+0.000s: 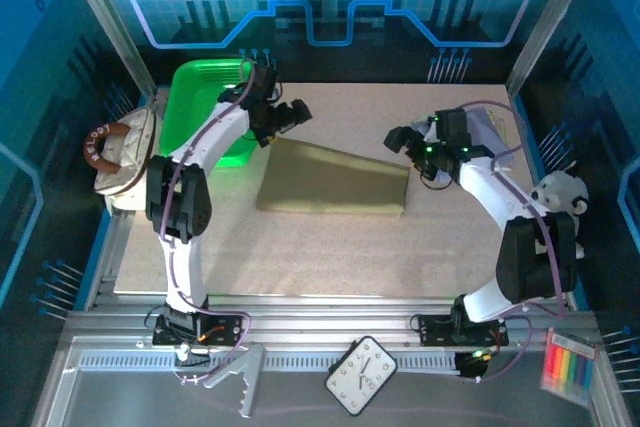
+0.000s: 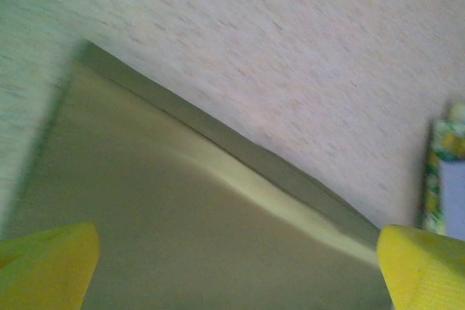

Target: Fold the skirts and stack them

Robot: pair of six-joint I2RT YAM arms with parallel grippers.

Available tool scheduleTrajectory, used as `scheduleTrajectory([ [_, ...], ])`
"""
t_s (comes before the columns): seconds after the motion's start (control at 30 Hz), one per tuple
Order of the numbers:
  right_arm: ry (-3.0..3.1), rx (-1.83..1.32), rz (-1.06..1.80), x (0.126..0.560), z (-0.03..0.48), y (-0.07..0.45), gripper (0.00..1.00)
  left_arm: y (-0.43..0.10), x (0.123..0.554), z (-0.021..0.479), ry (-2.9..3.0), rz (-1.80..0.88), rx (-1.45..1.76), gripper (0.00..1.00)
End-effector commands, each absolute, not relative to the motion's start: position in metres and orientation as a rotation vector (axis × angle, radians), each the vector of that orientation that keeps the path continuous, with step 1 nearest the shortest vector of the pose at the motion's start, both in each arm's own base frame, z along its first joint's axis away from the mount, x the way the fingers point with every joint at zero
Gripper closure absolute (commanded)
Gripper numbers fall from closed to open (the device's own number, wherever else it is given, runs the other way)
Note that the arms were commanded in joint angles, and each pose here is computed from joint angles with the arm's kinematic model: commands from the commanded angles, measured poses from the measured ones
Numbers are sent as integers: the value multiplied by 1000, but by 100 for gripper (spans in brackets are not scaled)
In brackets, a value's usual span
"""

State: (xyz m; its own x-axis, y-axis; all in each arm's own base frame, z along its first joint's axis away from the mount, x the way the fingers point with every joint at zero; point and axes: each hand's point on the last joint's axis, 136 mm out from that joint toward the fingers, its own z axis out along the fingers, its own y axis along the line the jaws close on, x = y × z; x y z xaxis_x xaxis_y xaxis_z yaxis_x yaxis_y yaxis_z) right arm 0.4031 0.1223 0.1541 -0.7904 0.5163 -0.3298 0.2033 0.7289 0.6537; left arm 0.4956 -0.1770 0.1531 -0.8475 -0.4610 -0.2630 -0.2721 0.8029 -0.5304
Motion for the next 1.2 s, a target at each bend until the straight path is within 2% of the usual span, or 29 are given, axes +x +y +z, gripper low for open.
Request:
scheduleTrajectory([
  [0.0,2491,480,948,410,133,160,0,-218,493,143,2635,-936,-543,1],
  [0.1,2501,453,957,428,118,178,0,-218,508,116,2653,-902,-573,1],
  [0.23,2529,492,890,449,83,179,0,-194,523,65,2683,-686,-689,1],
  [0.37,2603,571,686,450,46,155,1,-169,514,18,2734,-505,-808,1],
  [0.57,2707,586,473,440,33,132,1,-150,492,-2,2794,-355,-861,1],
  [0.7,2634,517,647,443,69,154,1,-171,496,41,2745,-557,-805,1],
  [0.9,2486,527,1069,457,115,210,0,-222,519,118,2553,-1068,-771,1],
  [1.03,2417,628,1262,470,117,237,0,-248,534,131,2447,-1307,-855,1],
  [1.17,2360,739,1303,485,102,243,0,-244,544,109,2411,-1293,-979,1],
])
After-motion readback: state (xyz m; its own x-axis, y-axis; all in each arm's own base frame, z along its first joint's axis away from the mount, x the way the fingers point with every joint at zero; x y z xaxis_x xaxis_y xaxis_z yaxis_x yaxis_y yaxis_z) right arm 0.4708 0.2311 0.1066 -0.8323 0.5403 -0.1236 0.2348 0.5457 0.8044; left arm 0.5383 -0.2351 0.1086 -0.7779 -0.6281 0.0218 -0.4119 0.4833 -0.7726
